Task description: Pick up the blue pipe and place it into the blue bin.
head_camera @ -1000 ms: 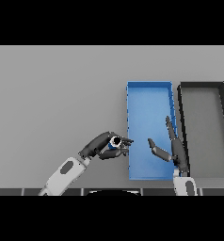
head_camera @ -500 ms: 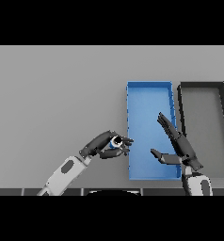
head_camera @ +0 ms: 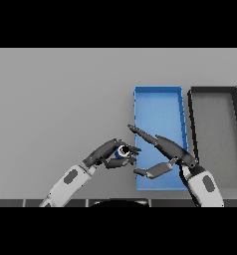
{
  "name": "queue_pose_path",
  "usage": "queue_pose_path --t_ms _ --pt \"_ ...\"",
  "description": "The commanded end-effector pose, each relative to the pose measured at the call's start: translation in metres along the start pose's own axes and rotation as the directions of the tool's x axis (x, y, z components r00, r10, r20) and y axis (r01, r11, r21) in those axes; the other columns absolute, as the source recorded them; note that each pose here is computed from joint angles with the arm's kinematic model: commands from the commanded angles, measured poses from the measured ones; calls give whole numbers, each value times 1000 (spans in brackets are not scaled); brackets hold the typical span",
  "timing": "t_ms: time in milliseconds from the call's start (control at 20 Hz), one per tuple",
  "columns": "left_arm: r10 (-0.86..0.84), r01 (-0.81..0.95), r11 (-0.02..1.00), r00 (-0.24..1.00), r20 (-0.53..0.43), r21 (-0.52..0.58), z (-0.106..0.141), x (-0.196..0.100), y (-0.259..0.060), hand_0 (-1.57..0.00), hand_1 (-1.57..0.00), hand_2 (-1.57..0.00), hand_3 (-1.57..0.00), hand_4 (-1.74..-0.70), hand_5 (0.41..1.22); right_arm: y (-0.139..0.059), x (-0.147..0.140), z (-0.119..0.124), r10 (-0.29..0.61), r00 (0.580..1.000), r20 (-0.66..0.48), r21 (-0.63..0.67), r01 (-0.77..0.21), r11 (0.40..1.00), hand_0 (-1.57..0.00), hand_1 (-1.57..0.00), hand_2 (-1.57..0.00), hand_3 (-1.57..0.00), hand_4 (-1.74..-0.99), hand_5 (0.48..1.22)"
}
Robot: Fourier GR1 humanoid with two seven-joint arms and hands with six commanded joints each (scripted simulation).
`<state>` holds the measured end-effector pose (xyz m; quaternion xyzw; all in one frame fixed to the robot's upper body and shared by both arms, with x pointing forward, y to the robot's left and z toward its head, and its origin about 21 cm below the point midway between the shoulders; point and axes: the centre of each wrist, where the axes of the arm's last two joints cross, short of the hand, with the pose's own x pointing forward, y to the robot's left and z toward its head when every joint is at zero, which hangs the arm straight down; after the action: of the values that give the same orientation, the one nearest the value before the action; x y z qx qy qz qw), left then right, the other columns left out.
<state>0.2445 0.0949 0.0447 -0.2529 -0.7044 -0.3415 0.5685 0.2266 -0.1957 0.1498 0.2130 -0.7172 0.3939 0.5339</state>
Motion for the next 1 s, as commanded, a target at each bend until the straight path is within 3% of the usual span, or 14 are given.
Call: queue_pose_path --t_ms 0,150,450,550,600,650,750,800,900,950 --pt "-4 4 1000 1000 12 -2 3 1 -1 -1571 -1571 -1571 -1486 -1741 1221 1 1 -7 -4 1000 -10 26 4 1000 1 1 1 1 -1276 527" --pt "4 -4 1000 999 31 -9 0 2 1 -1571 -1571 -1571 -1516 -1741 1221 6 6 -26 3 1000 -6 87 -3 996 1 1 1 1 -1232 531" --pt "-17 17 1000 1000 6 -19 0 -2 -1 -1571 -1571 -1571 -1540 -1740 1221 15 8 -64 10 1000 3 178 -10 984 1 1 1 1 -1218 508" --pt "9 -9 1000 1000 10 -21 2 -2 8 -1571 -1571 -1571 -1484 -1736 1221 10 11 -75 12 1000 13 203 -14 979 -53 -84 -102 -46 -1245 506" --pt "-33 34 999 999 18 -32 4 -1 4 -1394 -1326 -1320 -1288 -1737 1221 13 12 -82 16 1000 16 220 -19 975 -181 -225 -237 -161 -1294 509" --pt "-97 93 994 993 -67 -63 -1 1 5 -1182 -1078 -1063 -1030 -1682 1221 15 13 -86 20 1000 13 243 -23 970 -345 -375 -379 -296 -1335 507" --pt "-141 128 987 980 -139 -97 6 4 11 -818 -706 -680 -659 -1480 1221 20 14 -99 32 999 15 275 -35 961 -718 -699 -739 -635 -1430 522" --pt "-132 123 989 983 -131 -78 0 4 10 -776 -706 -686 -583 -1533 1221 20 12 -99 7 999 38 291 -18 957 -888 -873 -905 -768 -1486 550" --pt "-99 95 995 991 -85 -43 3 2 4 -1063 -1017 -969 -939 -1607 1221 21 12 -101 -52 998 39 332 36 943 -1134 -1124 -1145 -957 -1562 666" --pt "-75 73 997 996 -56 -31 4 3 7 -1164 -1128 -1051 -1065 -1634 1221 25 10 -98 -70 997 17 338 60 939 -1221 -1214 -1230 -1080 -1526 728"
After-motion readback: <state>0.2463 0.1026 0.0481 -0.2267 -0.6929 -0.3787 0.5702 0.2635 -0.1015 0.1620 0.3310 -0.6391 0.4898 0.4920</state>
